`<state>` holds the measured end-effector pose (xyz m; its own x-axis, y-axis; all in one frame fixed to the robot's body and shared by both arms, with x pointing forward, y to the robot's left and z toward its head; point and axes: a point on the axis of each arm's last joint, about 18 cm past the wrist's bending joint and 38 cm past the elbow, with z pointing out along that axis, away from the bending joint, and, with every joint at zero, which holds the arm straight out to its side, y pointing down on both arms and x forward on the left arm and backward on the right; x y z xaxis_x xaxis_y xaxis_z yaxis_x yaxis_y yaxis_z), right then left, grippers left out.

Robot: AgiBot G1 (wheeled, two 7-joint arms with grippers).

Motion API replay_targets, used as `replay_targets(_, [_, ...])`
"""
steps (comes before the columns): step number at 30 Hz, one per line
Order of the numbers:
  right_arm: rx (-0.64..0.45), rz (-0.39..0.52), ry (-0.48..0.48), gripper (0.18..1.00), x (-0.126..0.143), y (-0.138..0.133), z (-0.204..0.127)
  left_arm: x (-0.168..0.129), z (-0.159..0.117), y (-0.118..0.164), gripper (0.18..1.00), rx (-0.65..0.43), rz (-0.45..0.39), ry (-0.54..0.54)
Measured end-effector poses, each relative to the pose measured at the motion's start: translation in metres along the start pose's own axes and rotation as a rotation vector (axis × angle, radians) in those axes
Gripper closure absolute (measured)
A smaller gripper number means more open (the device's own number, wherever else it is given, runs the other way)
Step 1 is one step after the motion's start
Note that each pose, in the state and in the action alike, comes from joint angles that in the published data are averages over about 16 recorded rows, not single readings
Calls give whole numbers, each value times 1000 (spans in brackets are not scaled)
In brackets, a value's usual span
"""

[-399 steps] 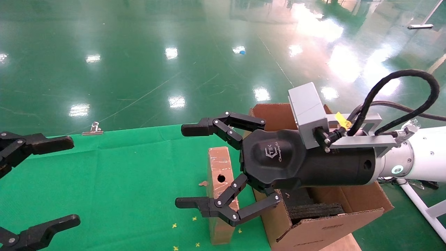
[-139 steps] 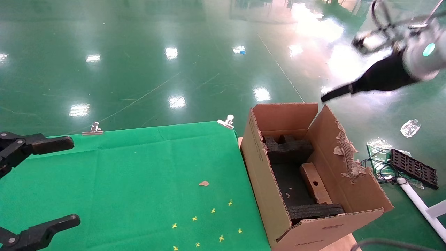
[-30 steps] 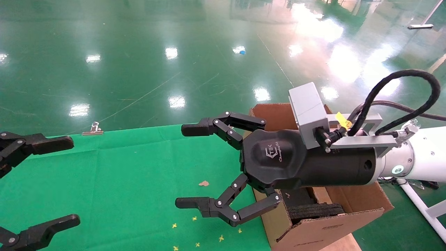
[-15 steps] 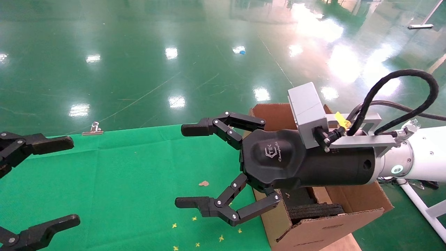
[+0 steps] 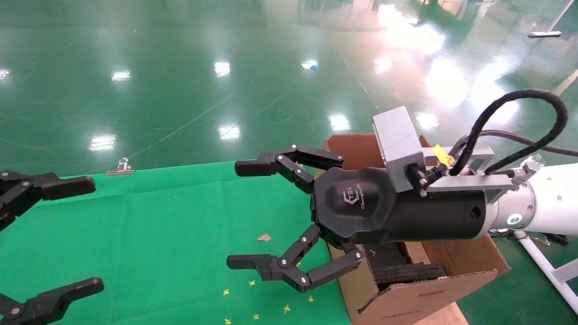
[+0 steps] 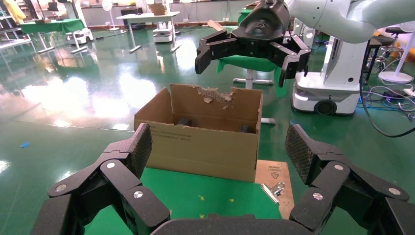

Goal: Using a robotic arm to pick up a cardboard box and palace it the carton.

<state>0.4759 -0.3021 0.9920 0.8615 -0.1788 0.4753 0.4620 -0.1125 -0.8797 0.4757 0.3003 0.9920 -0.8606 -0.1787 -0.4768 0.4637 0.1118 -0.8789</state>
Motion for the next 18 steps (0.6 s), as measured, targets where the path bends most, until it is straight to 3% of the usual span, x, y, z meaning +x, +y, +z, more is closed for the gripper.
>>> replay_targets(18, [0, 0, 0, 178, 0, 0, 0, 0, 0, 0, 184, 0, 0, 0])
